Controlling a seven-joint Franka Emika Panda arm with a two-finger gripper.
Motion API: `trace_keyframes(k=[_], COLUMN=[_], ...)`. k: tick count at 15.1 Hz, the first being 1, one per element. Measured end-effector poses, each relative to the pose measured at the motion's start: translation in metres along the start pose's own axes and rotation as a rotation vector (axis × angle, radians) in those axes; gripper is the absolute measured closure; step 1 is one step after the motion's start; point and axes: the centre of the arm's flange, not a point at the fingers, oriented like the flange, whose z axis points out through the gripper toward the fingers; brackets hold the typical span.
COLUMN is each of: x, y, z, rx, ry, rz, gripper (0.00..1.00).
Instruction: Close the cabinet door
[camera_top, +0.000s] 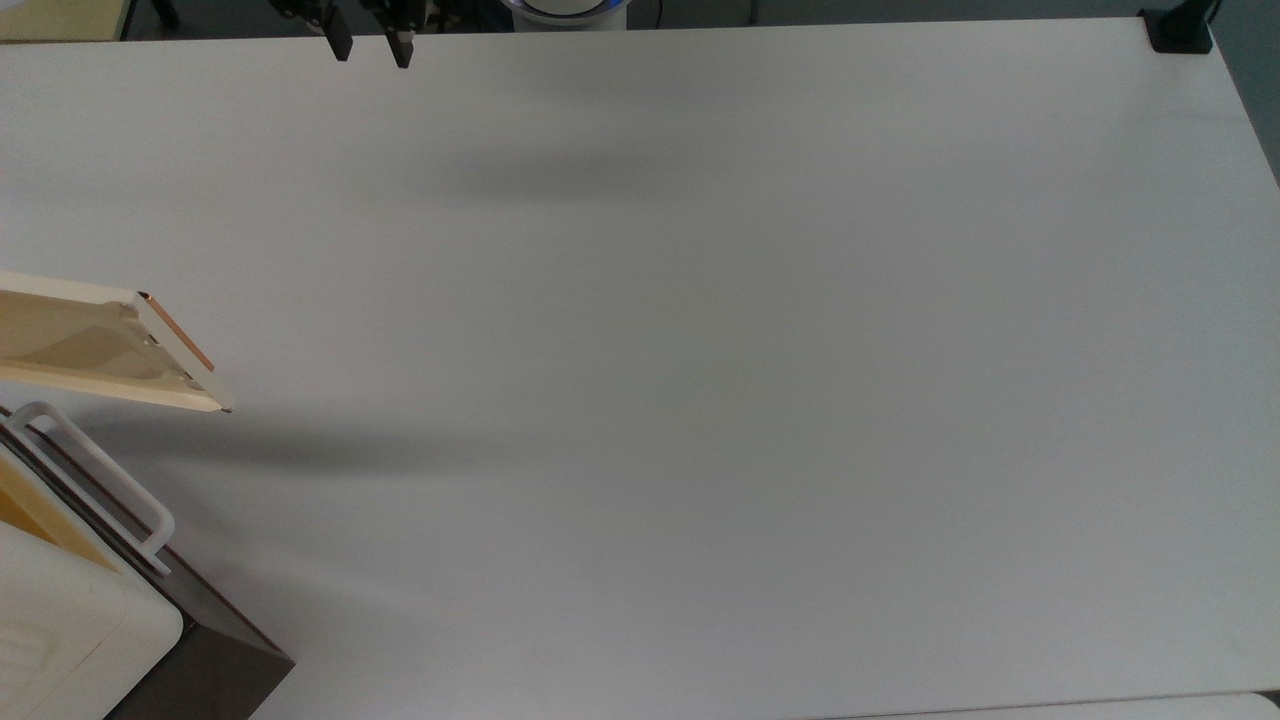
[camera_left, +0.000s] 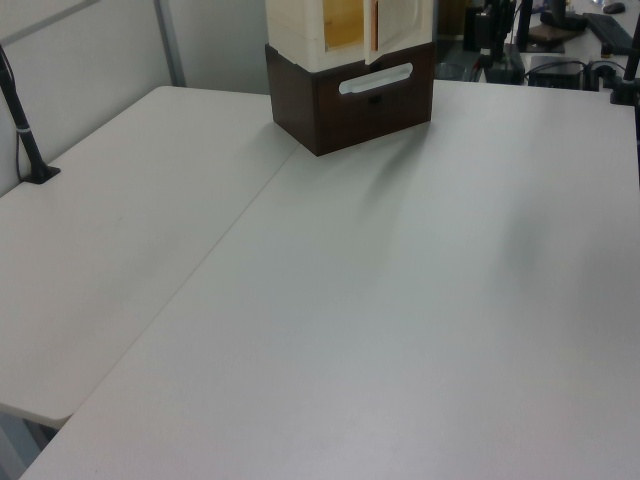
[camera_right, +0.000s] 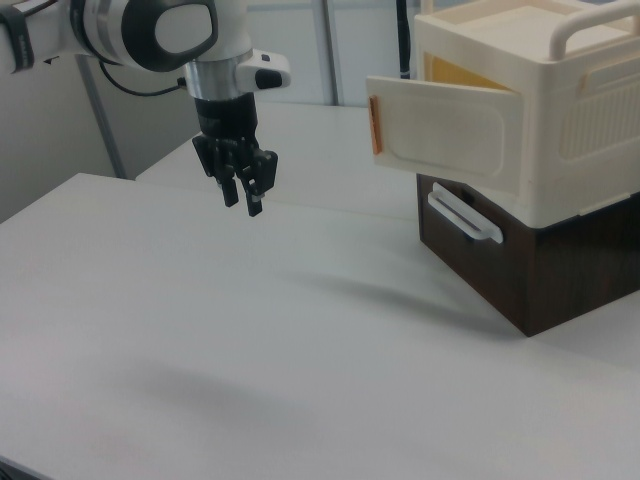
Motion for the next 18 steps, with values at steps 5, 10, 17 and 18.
trace_keyframes(k=[5,10,17,18], x=[-0.0002,-0.0003,0.0010,0.0048], y=[0.0050,0.0073,0.0078,0.0088], z=[-0.0003,-0.0004,-0.0009,-0.0030], rx=[0.000,0.000,-0.001,-0.005], ry=[0.001,0.001,0.010,0.039], rz=[0.005,0.001,-0.075,-0.076], gripper=[0.55,0.60,0.74,0.74])
